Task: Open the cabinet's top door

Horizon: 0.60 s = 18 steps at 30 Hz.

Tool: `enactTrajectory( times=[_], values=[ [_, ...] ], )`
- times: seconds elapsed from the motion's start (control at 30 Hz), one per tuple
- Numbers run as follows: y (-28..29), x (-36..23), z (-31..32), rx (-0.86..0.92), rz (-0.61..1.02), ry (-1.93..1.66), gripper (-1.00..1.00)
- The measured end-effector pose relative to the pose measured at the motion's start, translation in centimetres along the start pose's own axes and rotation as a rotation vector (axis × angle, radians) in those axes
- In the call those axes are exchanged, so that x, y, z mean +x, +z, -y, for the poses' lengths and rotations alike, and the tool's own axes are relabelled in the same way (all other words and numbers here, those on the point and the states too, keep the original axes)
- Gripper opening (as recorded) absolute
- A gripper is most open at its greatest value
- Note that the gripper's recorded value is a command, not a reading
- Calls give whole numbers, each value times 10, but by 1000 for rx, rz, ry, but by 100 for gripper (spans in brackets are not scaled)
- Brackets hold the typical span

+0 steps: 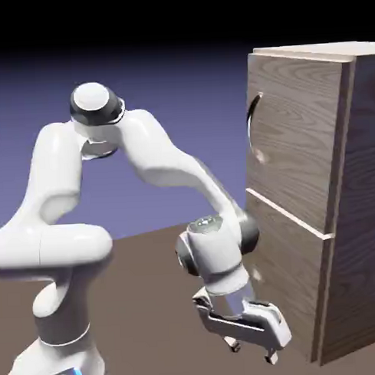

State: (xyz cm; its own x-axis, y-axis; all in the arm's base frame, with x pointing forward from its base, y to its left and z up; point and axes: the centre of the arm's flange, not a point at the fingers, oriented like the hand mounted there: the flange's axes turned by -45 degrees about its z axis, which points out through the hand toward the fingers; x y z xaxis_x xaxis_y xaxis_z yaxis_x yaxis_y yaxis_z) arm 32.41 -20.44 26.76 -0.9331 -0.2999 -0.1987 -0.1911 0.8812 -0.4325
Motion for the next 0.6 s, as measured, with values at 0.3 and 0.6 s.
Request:
enactTrajectory(
  times=[0.3, 0.6],
  values=[
    [-120, -70, 2, 214, 484, 353, 0],
    [-260, -121, -64, 57, 1088, 532, 0]
  ],
)
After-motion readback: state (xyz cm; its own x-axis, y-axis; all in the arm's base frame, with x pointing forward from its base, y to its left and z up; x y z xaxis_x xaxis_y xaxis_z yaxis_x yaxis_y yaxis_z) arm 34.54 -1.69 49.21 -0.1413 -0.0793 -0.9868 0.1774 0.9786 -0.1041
